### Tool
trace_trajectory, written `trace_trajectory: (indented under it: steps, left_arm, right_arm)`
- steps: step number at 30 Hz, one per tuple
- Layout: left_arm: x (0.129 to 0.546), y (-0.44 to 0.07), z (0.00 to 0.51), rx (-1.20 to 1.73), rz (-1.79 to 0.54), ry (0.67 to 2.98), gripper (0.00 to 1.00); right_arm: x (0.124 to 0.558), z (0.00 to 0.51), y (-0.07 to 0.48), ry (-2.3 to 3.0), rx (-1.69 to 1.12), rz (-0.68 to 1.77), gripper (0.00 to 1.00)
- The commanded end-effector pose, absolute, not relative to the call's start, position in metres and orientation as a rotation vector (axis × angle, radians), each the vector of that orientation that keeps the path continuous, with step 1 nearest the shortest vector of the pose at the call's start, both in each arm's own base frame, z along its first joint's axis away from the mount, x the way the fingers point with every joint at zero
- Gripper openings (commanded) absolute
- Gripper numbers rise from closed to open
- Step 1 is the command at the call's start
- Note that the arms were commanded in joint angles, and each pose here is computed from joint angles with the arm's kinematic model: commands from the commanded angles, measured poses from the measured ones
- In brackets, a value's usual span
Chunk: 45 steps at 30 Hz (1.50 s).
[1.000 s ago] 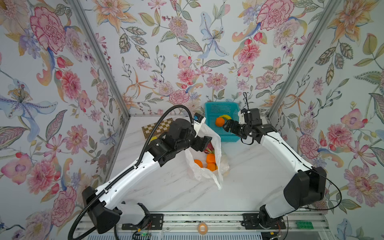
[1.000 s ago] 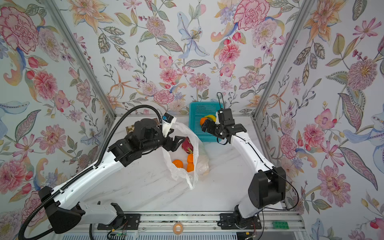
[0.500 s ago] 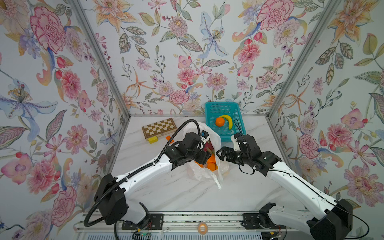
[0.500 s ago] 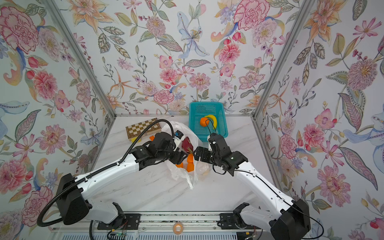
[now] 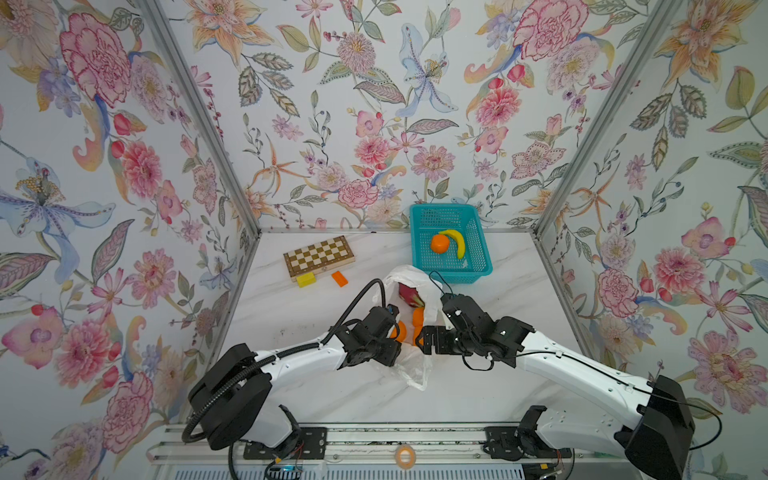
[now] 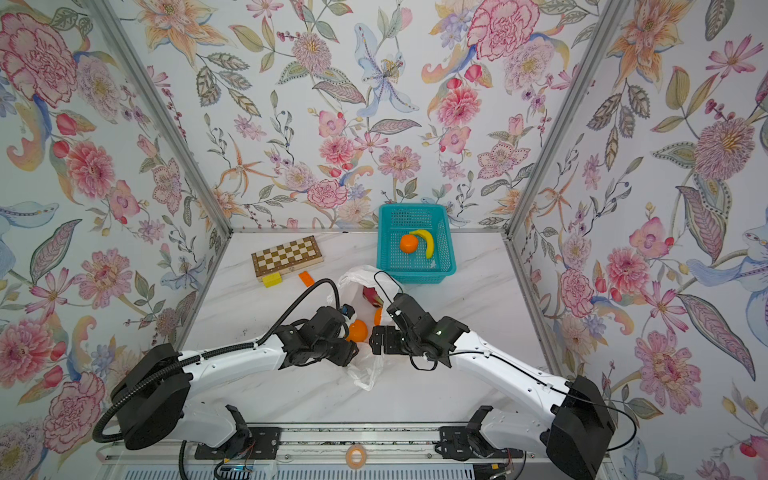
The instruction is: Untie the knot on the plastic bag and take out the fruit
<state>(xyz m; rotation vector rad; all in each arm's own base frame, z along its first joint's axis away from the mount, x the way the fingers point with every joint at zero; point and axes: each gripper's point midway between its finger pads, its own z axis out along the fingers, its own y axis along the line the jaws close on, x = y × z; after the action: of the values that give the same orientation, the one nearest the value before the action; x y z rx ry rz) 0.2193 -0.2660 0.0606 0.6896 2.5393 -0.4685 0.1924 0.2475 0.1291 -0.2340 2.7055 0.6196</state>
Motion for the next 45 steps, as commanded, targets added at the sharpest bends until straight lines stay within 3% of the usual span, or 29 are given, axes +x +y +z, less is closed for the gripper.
trace_trajectory:
  steps: [1, 17, 33, 45]
  left_arm:
    - [0.221, -0.26, 0.062, 0.588, -0.474, 2.487, 0.66]
    - [0.28, -0.289, 0.129, 0.529, -0.427, 2.328, 0.7]
    - [0.303, -0.29, 0.065, 0.79, -0.158, 2.533, 0.72]
    - [0.299, -0.287, 0.044, 0.835, -0.111, 2.594, 0.71]
  right_arm:
    - [0.173, 0.094, 0.23, 2.791, -0.33, 0.429, 0.97]
    - [0.184, 0.106, 0.239, 2.738, -0.34, 0.379, 0.96]
    - [0.19, 0.137, 0.246, 2.653, -0.301, 0.448, 0.99]
    - [0.218, 0.22, 0.238, 2.452, -0.168, 0.554, 0.99]
